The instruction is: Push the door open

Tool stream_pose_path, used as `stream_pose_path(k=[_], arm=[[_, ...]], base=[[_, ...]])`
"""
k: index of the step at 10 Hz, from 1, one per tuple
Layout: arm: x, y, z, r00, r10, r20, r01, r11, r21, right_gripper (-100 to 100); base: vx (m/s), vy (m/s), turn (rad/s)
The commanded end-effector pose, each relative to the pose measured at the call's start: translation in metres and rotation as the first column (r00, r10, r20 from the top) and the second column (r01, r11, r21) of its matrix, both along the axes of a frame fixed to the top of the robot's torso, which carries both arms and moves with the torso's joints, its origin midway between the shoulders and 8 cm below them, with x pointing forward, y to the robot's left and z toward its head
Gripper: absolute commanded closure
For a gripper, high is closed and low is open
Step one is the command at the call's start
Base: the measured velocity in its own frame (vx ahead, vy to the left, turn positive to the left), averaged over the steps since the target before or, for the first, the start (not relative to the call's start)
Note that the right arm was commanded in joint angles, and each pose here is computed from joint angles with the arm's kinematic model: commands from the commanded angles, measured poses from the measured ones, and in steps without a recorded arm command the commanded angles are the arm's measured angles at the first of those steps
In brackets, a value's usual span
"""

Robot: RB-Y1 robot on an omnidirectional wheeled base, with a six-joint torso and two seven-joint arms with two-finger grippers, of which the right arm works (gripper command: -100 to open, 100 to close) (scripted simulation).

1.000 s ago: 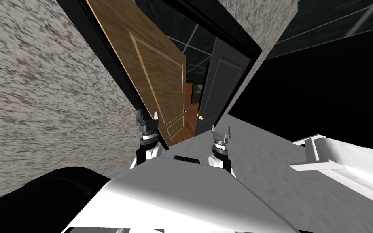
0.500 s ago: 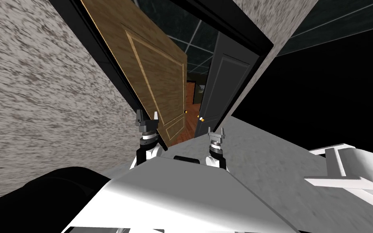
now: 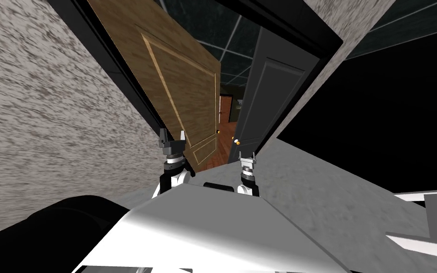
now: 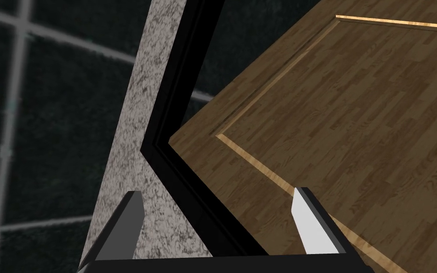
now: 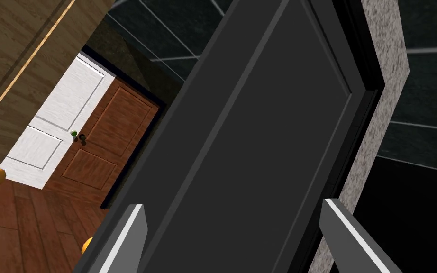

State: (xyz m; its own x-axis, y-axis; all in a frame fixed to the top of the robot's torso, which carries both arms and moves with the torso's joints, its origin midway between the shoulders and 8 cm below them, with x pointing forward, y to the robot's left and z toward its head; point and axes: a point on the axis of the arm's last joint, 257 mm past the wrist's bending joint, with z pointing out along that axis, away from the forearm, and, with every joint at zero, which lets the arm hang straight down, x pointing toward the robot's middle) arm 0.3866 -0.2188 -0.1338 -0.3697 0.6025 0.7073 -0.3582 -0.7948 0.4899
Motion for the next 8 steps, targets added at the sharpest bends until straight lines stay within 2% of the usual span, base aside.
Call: stream_pose_path(k=[1, 3, 4, 8], arm=[[0.004, 0.005, -0.014, 0.9991, 0.033, -0.025, -0.032, 0.999, 0.043, -100], [0.006, 0.012, -0.03, 0.9963, 0.068, -0.052, -0.063, 0.994, 0.089, -100], [0.007, 0.018, -0.046, 0.9916, 0.103, -0.078, -0.092, 0.987, 0.135, -100], [0.008, 0.031, -0.078, 0.9776, 0.167, -0.128, -0.136, 0.966, 0.222, -100]], base=[[0.091, -0.135, 0.064], [0.073, -0.101, 0.105], [0.094, -0.125, 0.154], [0.079, -0.124, 0.11]])
